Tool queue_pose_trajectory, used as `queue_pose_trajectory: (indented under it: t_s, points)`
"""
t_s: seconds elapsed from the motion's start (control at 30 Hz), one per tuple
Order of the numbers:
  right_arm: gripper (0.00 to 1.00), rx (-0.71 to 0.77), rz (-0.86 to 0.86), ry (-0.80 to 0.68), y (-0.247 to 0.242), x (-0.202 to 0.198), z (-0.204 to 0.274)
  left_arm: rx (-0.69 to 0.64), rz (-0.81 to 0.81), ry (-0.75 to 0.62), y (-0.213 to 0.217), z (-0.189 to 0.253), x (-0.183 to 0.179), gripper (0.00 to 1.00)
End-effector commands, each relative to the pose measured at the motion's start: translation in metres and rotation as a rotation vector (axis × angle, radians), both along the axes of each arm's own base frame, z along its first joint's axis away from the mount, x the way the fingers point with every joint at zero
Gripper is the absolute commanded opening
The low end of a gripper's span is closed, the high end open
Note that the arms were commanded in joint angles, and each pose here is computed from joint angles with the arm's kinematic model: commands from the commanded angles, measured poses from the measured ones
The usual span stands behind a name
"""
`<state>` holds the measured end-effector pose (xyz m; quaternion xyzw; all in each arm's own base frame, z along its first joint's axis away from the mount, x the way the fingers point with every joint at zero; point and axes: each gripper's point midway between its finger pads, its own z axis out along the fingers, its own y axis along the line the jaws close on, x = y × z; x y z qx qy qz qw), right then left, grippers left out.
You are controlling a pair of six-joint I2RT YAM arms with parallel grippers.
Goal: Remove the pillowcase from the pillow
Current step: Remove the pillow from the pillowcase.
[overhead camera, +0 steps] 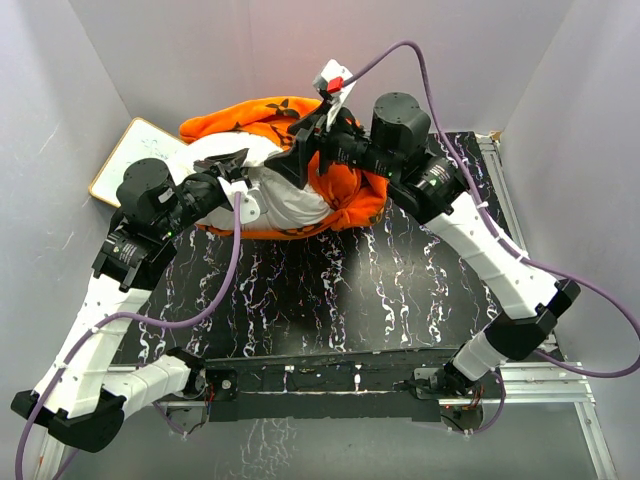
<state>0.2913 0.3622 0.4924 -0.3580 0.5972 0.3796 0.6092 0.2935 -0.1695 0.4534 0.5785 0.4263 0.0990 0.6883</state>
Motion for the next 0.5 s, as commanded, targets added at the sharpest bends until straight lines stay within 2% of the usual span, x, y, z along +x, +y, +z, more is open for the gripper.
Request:
queue_pose_trajectory:
  t_s: [0.0, 0.07, 0.2, 0.33, 0.47]
  points:
    - [0.86, 0.201, 0.234, -0.091, -0.011, -0.053, 0.067, -0.087, 0.001, -0.219, 0.007, 0.072, -0.013, 0.00]
    - [0.85, 0.237, 0.207, -0.090, -0.017, -0.049, 0.079, -0.089, 0.000, -0.224, 0.007, 0.073, -0.014, 0.00]
    - [0.82, 0.253, 0.027, -0.056, -0.024, -0.014, 0.078, -0.096, -0.006, -0.238, 0.007, 0.078, -0.016, 0.00]
    - [0.77, 0.165, -0.104, -0.017, -0.022, 0.019, 0.049, -0.094, -0.011, -0.256, 0.007, 0.081, -0.018, 0.00]
    - [0.76, 0.035, -0.185, -0.019, -0.011, 0.034, 0.017, -0.090, -0.021, -0.276, 0.006, 0.084, -0.021, 0.00]
